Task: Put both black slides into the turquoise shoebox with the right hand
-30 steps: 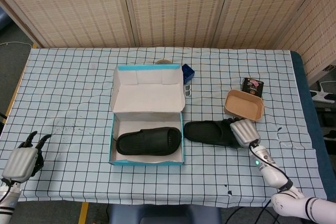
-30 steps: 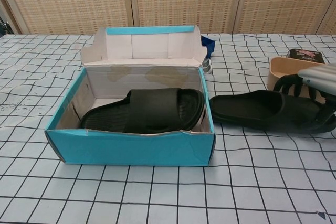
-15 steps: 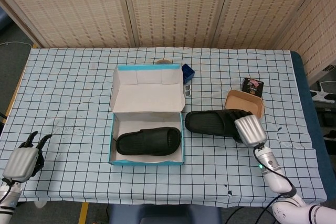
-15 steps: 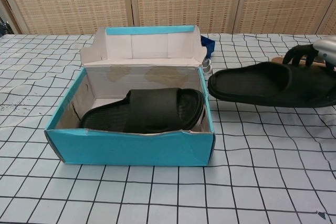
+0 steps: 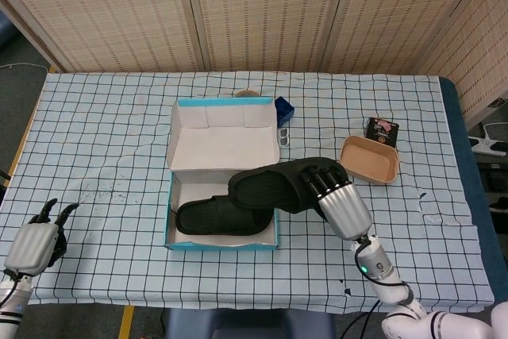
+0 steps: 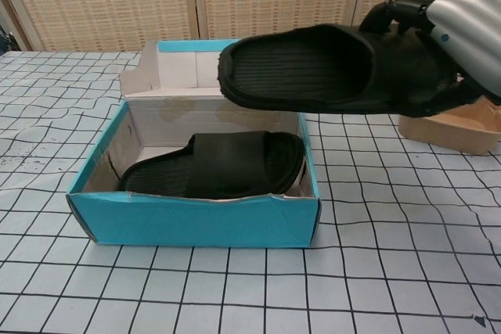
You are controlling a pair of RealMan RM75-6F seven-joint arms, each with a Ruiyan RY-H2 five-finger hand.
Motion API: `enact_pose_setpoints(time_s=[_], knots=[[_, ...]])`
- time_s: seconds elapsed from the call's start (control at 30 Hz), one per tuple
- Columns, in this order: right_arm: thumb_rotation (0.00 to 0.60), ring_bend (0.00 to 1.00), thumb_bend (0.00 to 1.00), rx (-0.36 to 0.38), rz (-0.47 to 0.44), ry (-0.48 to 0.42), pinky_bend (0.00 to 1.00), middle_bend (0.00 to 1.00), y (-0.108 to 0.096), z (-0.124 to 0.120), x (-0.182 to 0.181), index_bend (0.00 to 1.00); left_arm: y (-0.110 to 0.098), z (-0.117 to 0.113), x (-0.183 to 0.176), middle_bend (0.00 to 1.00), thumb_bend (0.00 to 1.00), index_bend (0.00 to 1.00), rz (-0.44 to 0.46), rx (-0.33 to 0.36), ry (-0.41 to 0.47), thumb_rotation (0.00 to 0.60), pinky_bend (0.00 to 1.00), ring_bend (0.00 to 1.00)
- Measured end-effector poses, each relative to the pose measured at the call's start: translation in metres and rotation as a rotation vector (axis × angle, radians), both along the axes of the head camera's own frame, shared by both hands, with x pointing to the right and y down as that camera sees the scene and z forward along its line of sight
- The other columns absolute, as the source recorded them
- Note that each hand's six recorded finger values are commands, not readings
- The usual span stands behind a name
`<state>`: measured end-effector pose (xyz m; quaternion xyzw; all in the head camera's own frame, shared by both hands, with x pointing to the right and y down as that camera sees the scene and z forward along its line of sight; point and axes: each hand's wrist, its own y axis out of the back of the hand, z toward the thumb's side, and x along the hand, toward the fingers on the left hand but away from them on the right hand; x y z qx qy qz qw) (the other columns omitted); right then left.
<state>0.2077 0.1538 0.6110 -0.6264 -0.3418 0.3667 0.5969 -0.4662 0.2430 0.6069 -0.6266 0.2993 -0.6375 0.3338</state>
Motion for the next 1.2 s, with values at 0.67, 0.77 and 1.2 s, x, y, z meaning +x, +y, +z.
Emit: enact_pose_setpoints(time_s=[0.67, 0.77, 1.2], knots=[[0.600, 0.47, 0.11, 0.009, -0.147, -0.089, 0.51, 0.60, -0.007, 0.042, -0.139, 0.68, -0.002, -0.006, -0.002, 0.06, 0.39, 0.14, -0.011, 0.014, 0.027, 0.600, 0.31, 0.04], [0.600, 0.47, 0.11, 0.027, -0.150, -0.074, 0.51, 0.60, -0.010, 0.049, -0.149, 0.68, -0.002, -0.006, -0.002, 0.06, 0.39, 0.14, -0.012, 0.011, 0.028, 0.600, 0.31, 0.04], [0.600, 0.47, 0.11, 0.068, -0.161, -0.030, 0.51, 0.60, -0.019, 0.079, -0.167, 0.68, -0.002, -0.007, -0.002, 0.06, 0.39, 0.14, -0.011, 0.012, 0.037, 0.600, 0.31, 0.04]])
